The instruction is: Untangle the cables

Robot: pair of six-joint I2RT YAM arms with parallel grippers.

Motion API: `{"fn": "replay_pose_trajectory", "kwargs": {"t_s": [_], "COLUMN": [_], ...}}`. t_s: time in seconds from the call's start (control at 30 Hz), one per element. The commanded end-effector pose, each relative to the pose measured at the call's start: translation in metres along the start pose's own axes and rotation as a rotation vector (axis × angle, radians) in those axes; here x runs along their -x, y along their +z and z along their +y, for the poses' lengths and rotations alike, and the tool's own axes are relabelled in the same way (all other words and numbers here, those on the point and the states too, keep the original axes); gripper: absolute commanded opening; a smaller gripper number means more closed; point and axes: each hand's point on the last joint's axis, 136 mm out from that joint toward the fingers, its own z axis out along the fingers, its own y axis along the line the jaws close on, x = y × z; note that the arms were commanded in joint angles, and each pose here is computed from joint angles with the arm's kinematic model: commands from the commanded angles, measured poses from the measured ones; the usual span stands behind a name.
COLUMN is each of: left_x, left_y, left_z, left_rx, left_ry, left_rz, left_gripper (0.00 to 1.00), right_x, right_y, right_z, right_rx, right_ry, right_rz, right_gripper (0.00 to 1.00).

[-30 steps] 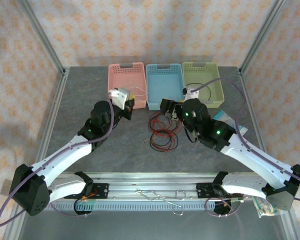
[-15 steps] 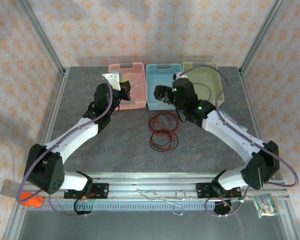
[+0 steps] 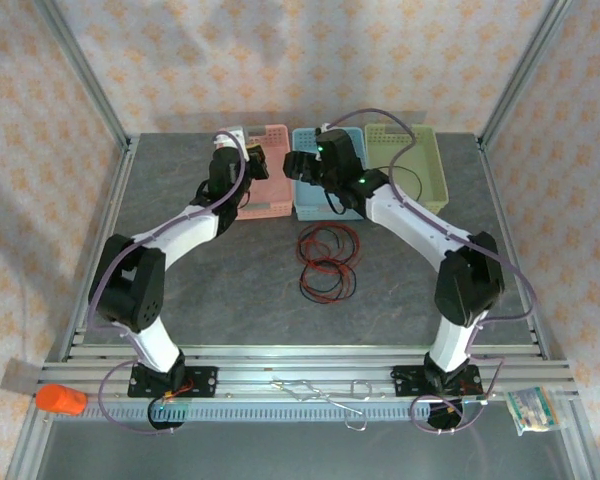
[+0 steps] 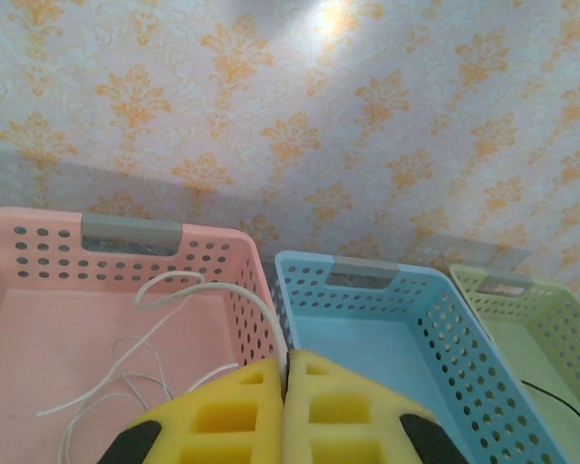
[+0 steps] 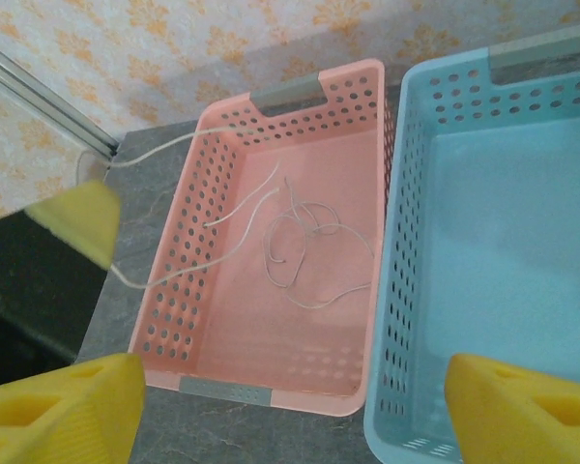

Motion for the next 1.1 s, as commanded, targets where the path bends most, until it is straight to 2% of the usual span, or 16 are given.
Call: {"fn": "replay_pose_trajectory", "kwargs": {"t_s": [0.0, 0.2, 0.3, 0.37, 0.43, 0.53, 0.6, 0.63, 0.7, 0.83, 0.93, 1.07], "left_x": [0.018, -0.013, -0.024, -0.022, -0.017, -0.003, 0.003, 0.004, 0.011, 0.019, 0.006, -0.029], "left_y": [0.014, 0.043, 0.052, 0.053, 0.05, 0.033, 0.023, 0.017, 0.001, -0.03, -0.049, -0.083], "left_z": [0.004, 0.026, 0.033, 0.029, 0.026, 0.021, 0.021, 0.02, 0.016, -0.003, -0.018, -0.034], "left_rx": [0.026, 0.048, 0.053, 0.038, 0.028, 0.02, 0.024, 0.022, 0.016, 0.015, 0.067, 0.066], "left_ry": [-0.025, -0.066, -0.103, -0.098, -0.089, -0.077, -0.077, -0.075, -0.069, -0.013, 0.051, 0.045], "left_rz": [-0.063, -0.001, 0.013, 0.016, 0.014, -0.021, -0.026, -0.026, -0.042, -0.048, 0.023, 0.098], "left_gripper": [0.0, 0.0, 0.24, 0.31, 0.43, 0.75, 0.9, 0.94, 0.98, 0.99, 0.99, 0.99], "right_x": [0.009, -0.005, -0.011, -0.017, -0.022, -0.024, -0.025, -0.024, -0.023, -0.031, -0.049, -0.078], "right_y": [0.002, -0.003, -0.012, -0.017, -0.025, -0.036, -0.045, -0.05, -0.062, -0.081, -0.09, -0.101], "right_z": [0.01, 0.003, -0.004, -0.008, -0.012, -0.018, -0.019, -0.02, -0.021, -0.024, -0.035, -0.057], "right_rx": [0.039, 0.043, 0.03, 0.027, 0.023, 0.01, 0.014, 0.021, 0.038, 0.079, 0.076, 0.029], "right_ry": [0.005, 0.028, 0.034, 0.042, 0.049, 0.055, 0.061, 0.066, 0.088, 0.153, 0.197, 0.233], "right_rz": [-0.004, 0.001, 0.0, 0.007, 0.006, -0.008, -0.026, -0.04, -0.075, -0.103, -0.089, -0.063], "right_gripper": [0.81, 0.81, 0.81, 0.81, 0.81, 0.81, 0.81, 0.81, 0.82, 0.86, 0.87, 0.86]}}
